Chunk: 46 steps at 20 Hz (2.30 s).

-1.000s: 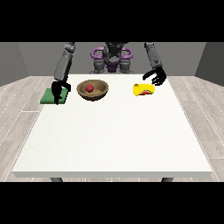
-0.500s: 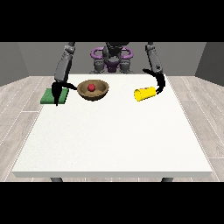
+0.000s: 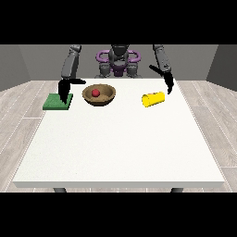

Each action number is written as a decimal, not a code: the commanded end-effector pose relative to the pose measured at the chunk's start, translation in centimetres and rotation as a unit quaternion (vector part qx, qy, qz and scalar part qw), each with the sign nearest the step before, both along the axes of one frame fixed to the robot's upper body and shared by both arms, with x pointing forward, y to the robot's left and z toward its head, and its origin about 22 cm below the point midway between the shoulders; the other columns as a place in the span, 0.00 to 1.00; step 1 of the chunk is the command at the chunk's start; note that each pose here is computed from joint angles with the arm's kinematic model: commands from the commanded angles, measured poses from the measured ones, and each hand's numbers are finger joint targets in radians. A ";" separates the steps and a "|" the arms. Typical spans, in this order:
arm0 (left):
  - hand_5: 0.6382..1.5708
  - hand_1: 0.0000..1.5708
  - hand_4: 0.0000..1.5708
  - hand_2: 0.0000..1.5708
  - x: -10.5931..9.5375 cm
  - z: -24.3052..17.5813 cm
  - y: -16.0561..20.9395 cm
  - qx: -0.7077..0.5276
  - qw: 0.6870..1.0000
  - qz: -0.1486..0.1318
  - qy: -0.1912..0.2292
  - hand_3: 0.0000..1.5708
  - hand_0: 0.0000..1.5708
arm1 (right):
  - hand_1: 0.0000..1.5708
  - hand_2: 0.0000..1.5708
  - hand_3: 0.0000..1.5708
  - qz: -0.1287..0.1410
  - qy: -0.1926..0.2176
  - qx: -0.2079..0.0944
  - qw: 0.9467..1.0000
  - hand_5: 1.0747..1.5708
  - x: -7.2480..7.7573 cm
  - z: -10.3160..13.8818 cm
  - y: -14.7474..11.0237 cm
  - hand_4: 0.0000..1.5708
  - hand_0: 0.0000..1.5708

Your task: Pick the cup and pour the ball into the bowl, then pick the bowl and place it on the pad

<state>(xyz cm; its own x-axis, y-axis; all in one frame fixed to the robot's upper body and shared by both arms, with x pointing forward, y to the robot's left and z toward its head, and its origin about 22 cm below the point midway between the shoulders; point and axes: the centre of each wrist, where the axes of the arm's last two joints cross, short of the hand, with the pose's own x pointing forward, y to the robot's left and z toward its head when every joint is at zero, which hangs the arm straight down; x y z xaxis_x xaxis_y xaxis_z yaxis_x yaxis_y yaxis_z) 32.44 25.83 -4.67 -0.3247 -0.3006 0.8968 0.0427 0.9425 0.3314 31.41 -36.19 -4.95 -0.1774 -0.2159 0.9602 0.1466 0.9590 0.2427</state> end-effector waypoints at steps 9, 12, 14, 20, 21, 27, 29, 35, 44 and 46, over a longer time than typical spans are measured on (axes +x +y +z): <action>0.05 0.00 0.00 0.00 0.3 1.0 0.7 -0.009 1.000 0.015 -0.007 0.00 0.00 | 0.00 0.00 0.00 0.022 0.062 0.048 0.997 1.00 0.7 -3.6 7.8 0.00 0.00; 0.06 0.00 0.00 0.00 -0.7 0.3 -0.5 -0.017 1.000 0.015 0.010 0.00 0.00 | 0.00 0.00 0.00 0.022 0.080 0.051 0.995 1.00 1.5 -3.3 7.6 0.00 0.00; 0.07 0.00 0.00 0.00 -1.8 0.3 1.6 -0.008 1.000 -0.011 0.010 0.00 0.00 | 0.00 0.00 0.00 0.005 0.083 0.050 0.995 1.00 0.8 -4.4 8.2 0.00 0.00; 0.05 0.00 0.00 0.00 -0.2 2.6 1.3 -0.009 1.000 -0.017 -0.002 0.00 0.00 | 0.00 0.00 0.00 -0.028 0.162 0.058 0.985 0.96 -1.6 -7.1 8.7 0.30 0.00; 0.07 0.00 0.00 0.00 0.5 4.0 0.5 0.008 0.999 -0.041 -0.030 0.00 0.00 | 0.79 0.91 0.33 -0.040 0.185 -0.011 0.982 0.93 -1.5 -6.8 7.8 0.27 0.79; 0.08 0.00 0.00 0.00 2.2 6.9 -1.9 0.013 0.991 -0.097 -0.092 0.00 0.00 | 1.00 1.00 1.00 -0.071 0.201 -0.312 0.926 0.98 -5.7 -6.8 0.1 0.80 1.00; 0.07 0.00 0.00 0.00 2.6 7.5 -2.8 0.014 0.989 -0.108 -0.099 0.00 0.00 | 1.00 1.00 1.00 -0.099 0.207 -0.353 0.907 0.99 -6.1 -6.1 -1.6 0.83 1.00; 0.08 0.00 0.00 0.00 2.9 7.7 -4.2 0.018 0.988 -0.133 -0.082 0.00 0.00 | 1.00 1.00 1.00 -0.163 0.251 -0.374 0.878 1.00 -5.4 -3.5 -4.1 0.79 1.00; 0.08 0.00 0.00 0.00 1.2 1.9 -0.9 -0.011 0.998 -0.064 0.022 0.00 0.00 | 1.00 1.00 1.00 -0.111 0.371 -0.419 0.821 1.00 -2.3 2.8 -6.4 0.81 1.00; 0.09 0.00 0.00 0.00 0.7 0.7 -0.1 -0.020 0.999 -0.036 0.029 0.00 0.00 | 1.00 1.00 1.00 -0.090 0.365 -0.483 0.791 0.97 -0.7 6.5 -7.2 0.83 1.00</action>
